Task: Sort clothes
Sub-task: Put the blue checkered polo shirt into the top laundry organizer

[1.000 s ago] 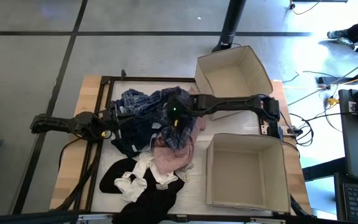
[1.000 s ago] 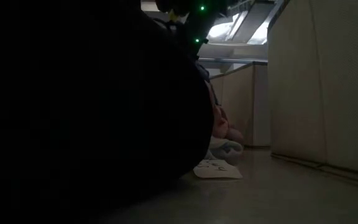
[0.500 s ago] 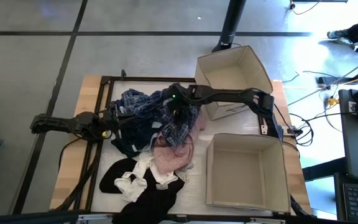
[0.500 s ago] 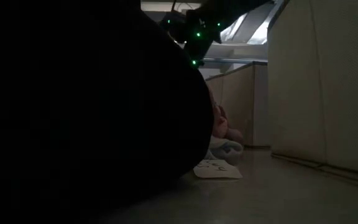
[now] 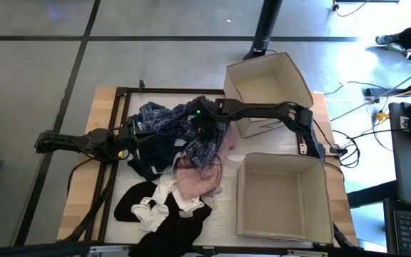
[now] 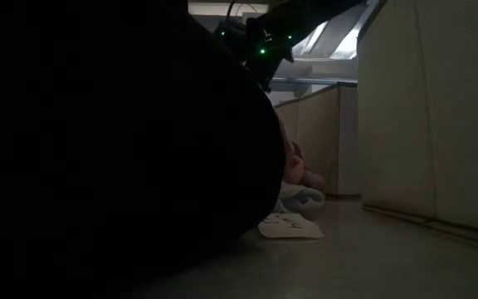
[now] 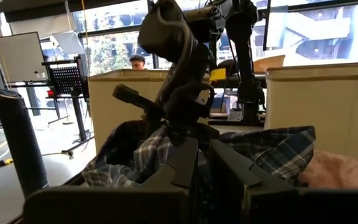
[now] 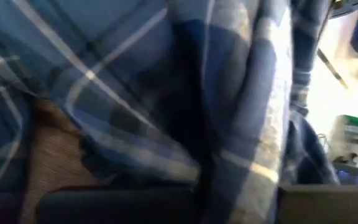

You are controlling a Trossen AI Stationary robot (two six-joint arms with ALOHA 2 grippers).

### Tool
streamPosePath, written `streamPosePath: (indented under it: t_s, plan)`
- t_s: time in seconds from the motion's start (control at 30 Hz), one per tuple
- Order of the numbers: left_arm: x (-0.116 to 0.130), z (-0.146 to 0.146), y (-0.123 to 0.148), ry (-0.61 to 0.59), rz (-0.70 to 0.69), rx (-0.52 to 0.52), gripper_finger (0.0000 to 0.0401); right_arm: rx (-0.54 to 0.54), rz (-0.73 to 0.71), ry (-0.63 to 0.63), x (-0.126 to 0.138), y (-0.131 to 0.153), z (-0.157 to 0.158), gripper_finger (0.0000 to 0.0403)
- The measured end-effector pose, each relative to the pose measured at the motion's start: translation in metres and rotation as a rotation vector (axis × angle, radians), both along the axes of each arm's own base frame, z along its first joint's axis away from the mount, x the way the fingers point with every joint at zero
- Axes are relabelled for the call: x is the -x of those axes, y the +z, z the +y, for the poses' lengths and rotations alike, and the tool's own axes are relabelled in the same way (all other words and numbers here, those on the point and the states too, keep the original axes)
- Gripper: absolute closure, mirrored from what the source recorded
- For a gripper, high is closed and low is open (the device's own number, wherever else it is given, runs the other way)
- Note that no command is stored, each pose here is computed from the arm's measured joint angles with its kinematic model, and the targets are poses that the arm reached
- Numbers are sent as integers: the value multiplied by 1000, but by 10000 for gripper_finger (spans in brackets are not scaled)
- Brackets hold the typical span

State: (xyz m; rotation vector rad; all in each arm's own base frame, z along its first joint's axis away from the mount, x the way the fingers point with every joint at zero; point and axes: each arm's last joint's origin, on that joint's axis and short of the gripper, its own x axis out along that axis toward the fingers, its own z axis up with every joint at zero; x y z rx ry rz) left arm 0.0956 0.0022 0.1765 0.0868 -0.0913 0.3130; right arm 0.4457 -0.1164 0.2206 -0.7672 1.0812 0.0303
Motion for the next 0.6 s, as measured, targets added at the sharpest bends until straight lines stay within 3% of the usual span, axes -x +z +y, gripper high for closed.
streamPosePath:
  t_s: [0.13,0.23,0.6]
  plan:
    - [0,0,0,-1,-2,5,370,15,-7,-5,-2,15,0,375]
    - [0,0,0,0,0,0,370,41,-29,12,-4,34,-1,390]
    - [0,0,0,0,2,-1,370,200,-217,18,4,134,-2,396]
